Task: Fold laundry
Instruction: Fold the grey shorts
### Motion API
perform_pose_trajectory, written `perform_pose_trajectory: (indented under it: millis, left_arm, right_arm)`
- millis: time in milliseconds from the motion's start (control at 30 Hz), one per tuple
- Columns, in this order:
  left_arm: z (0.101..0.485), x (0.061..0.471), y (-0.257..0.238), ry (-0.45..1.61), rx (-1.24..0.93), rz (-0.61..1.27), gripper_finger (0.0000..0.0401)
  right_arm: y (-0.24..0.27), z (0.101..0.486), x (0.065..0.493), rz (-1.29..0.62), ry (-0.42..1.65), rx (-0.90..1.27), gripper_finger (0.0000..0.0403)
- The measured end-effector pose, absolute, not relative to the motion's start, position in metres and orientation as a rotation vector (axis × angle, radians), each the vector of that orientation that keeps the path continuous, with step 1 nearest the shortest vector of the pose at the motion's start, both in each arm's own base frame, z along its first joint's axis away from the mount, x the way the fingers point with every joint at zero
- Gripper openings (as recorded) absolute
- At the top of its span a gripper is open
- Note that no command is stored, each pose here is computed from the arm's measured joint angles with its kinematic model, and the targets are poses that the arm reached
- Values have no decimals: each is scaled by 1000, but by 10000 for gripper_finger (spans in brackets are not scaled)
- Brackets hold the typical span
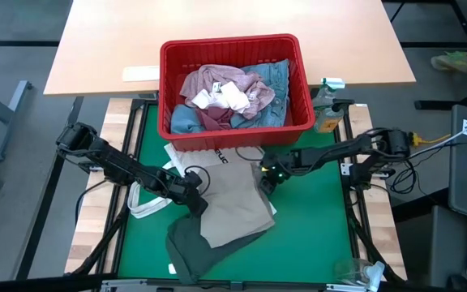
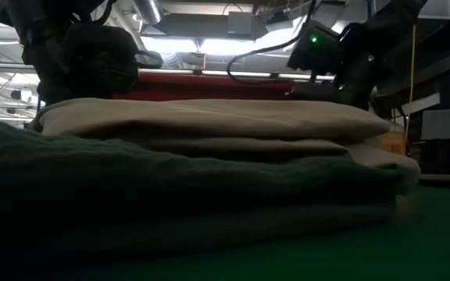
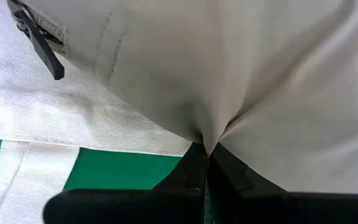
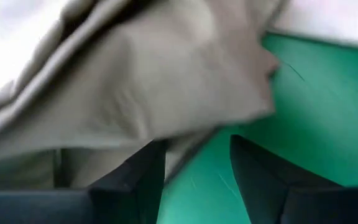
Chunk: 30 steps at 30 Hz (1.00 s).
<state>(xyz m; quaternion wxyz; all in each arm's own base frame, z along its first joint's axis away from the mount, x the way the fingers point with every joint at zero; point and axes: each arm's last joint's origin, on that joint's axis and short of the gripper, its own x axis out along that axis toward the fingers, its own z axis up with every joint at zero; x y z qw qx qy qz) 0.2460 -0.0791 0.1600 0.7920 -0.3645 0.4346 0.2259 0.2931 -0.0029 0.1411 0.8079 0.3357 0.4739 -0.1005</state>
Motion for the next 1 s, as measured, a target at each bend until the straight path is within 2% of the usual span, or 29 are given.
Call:
perform_pose_trajectory:
  millis: [433,633,800,1000]
  left_arm:
    - [160,246,-80,946,-790,477,0]
    - [160,246,-80,949,-797,474,0]
    - [160,246,-80,943,-820,484,0]
    - [160,246,-80,940,-838,492,0]
  right_arm:
    - [-13,142,312,-195,814,661,182]
    - [-14,140,310,-255,825,629,182]
    - [-16,124,309,-339,881,634,182]
    - [-10,109,317,-275,889,685,182]
